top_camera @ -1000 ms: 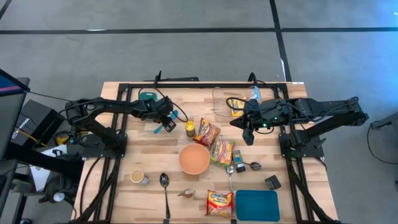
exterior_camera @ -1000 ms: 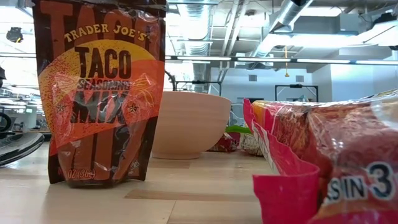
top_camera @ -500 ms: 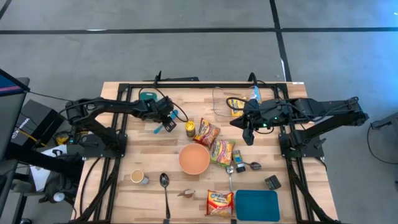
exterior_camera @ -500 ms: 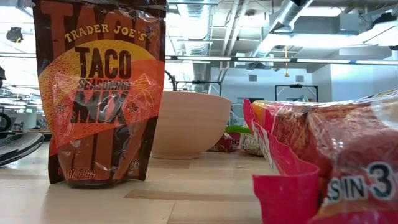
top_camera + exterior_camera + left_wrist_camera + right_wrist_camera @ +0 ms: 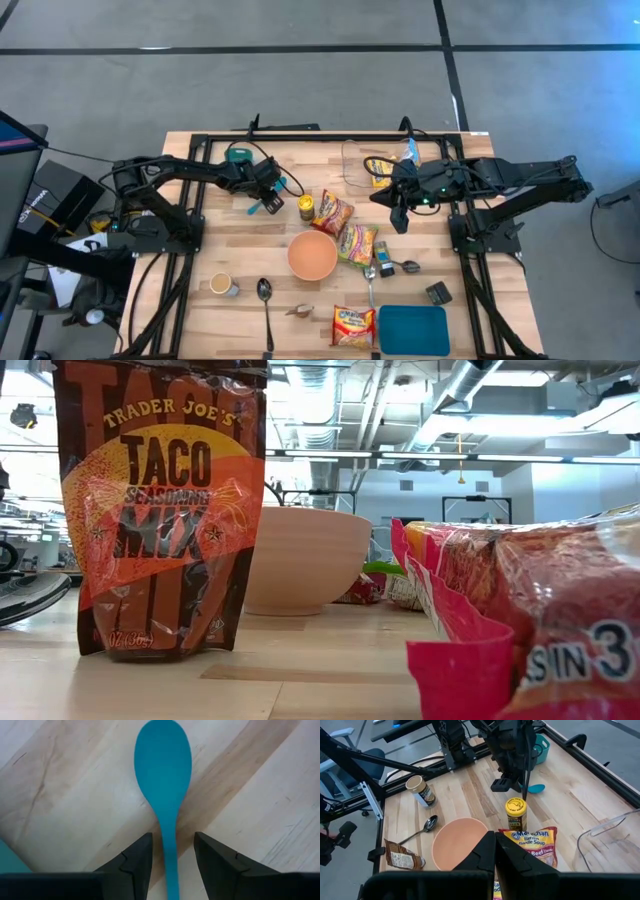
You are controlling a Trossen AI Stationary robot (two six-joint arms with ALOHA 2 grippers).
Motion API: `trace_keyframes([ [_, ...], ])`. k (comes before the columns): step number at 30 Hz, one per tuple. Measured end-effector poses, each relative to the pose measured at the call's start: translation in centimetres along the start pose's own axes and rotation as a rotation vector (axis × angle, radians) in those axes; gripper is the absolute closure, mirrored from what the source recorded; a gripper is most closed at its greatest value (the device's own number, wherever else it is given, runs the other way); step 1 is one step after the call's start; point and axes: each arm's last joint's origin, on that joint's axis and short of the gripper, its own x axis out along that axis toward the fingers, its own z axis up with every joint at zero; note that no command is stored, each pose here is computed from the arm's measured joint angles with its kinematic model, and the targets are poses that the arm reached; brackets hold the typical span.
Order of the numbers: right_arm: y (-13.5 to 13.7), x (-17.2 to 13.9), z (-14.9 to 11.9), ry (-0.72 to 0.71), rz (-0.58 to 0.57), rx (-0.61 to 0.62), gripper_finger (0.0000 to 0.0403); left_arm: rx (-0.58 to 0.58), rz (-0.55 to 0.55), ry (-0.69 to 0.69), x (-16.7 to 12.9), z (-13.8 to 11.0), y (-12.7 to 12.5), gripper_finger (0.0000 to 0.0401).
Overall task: Pick & Place Food Item
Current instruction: Put the blue baby spoon into the light green bin
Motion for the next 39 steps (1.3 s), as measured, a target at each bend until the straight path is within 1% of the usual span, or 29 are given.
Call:
trace_keyframes([
  [4,0.0,-0.01,0.0,0.0,0.0,0.0,0.0401,-0.001,0.0,0.001,0.01,-0.01,0.0,0.0272],
  [12,0.0,0.0,0.0,0.0,0.0,0.0,0.0401,-0.002,-0.002,-0.002,0.04,0.0,-0.01,0.0315],
  [24,0.0,0.0,0.0,0.0,0.0,0.0,0.0401,-0.003,-0.002,0.001,0.06,-0.02,-0.01,0.0363],
  [28,0.0,0.0,0.0,0.0,0.0,0.0,0.0401,-0.003,-0.002,0.001,0.06,-0.03,-0.01,0.037],
  [34,0.0,0.0,0.0,0.0,0.0,0.0,0.0401,-0.004,-0.005,-0.008,0.09,0.02,-0.02,0.0364],
  [39,0.0,-0.01,0.0,0.0,0.0,-0.001,0.0401,-0.013,-0.025,-0.047,-0.83,0.23,0.0,0.0377],
])
